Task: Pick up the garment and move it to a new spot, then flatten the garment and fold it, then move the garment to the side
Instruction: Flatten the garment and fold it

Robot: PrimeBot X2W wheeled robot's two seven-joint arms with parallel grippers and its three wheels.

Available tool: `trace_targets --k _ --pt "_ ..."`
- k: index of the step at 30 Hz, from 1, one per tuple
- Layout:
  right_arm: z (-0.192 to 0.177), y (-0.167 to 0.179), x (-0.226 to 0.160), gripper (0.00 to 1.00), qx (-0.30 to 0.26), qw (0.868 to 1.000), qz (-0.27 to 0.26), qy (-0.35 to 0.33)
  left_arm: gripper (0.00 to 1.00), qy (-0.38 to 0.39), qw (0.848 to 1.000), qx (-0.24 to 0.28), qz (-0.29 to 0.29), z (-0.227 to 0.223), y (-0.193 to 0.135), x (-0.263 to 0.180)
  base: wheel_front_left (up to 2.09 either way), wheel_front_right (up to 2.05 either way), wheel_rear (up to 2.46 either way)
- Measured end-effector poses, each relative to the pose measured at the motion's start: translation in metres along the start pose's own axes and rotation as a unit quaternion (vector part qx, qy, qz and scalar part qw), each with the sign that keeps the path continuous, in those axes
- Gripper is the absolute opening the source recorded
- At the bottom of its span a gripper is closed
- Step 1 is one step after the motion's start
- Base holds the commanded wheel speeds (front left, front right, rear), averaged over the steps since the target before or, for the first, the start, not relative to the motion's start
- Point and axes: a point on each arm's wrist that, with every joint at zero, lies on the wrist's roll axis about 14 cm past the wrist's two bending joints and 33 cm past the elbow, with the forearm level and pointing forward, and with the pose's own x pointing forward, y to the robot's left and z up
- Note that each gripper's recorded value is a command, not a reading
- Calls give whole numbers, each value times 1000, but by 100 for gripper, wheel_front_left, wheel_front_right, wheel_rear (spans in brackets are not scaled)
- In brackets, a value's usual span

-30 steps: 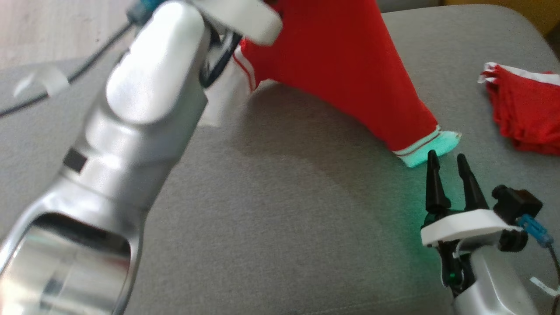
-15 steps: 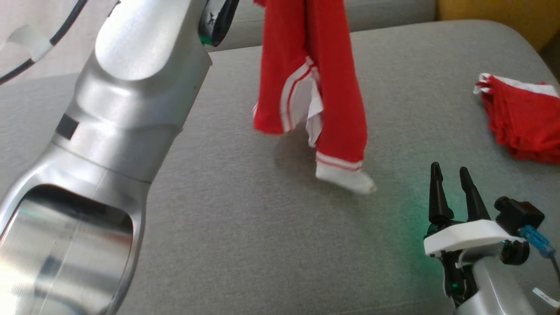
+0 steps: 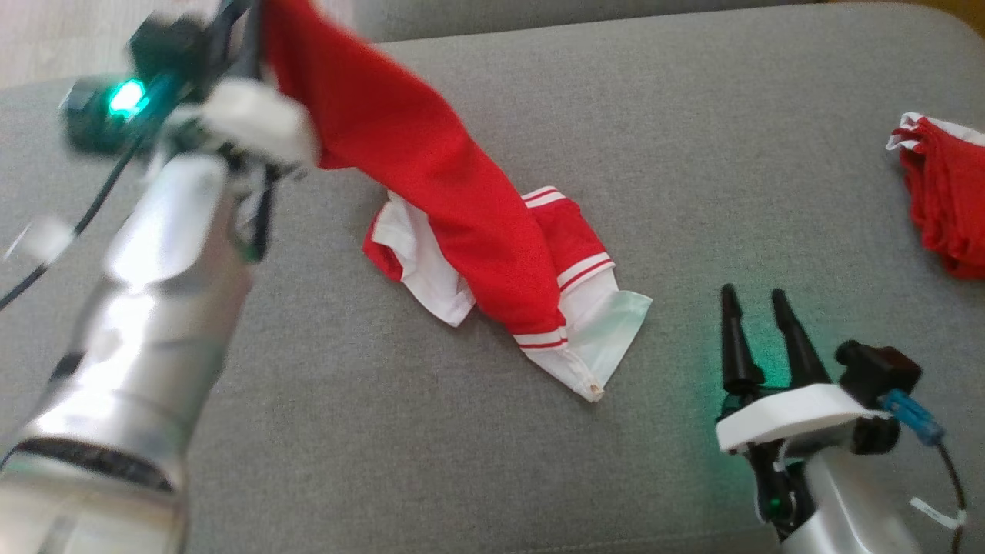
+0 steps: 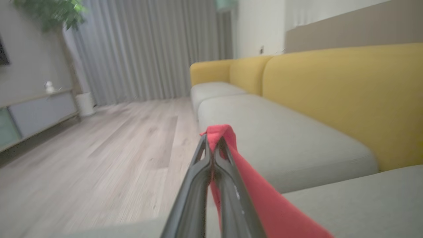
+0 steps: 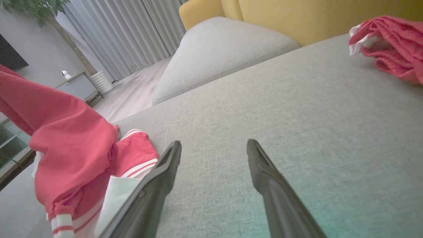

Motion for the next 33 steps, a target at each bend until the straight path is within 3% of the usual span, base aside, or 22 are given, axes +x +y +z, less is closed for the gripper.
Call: trace_targets --k 1,3,4,8,13,16,24,25,26,27,28,31,33 --pt "-3 2 0 100 -1 1000 4 4 0 17 1000 -2 21 -14 14 -4 0 0 0" --pt "-7 9 1 100 -3 1000 14 11 43 52 997 3 60 -42 42 -17 0 0 0" --pt "-9 13 1 100 -5 1000 21 14 100 68 995 1 77 -54 55 -24 0 0 0" --pt "-21 41 2 100 -14 997 65 32 100 106 987 -8 120 -88 83 -55 0 0 0" --pt "-36 77 -2 100 -31 990 124 55 100 91 988 -28 124 -88 81 -71 0 0 0" --pt "-59 112 -16 100 -67 975 194 87 100 80 987 -46 128 -92 75 -91 0 0 0" --pt "-102 99 -33 100 -127 956 212 161 100 78 981 -91 155 -108 68 -135 0 0 0" --pt "-102 101 -32 92 -128 955 214 162 100 78 979 -98 158 -110 65 -139 0 0 0" --pt "-101 103 -29 37 -129 954 217 159 100 78 978 -106 160 -112 63 -143 0 0 0" --pt "-97 105 -24 9 -129 955 218 153 100 78 978 -109 159 -114 60 -146 0 0 0" --pt "-90 107 -17 0 -127 957 217 141 100 77 978 -110 157 -114 57 -149 0 0 0" --pt "-54 100 15 0 -118 970 195 88 100 82 976 -128 157 -122 51 -158 0 0 0" --pt "-24 91 40 0 -141 971 188 50 100 90 973 -138 160 -129 48 -164 0 0 0"
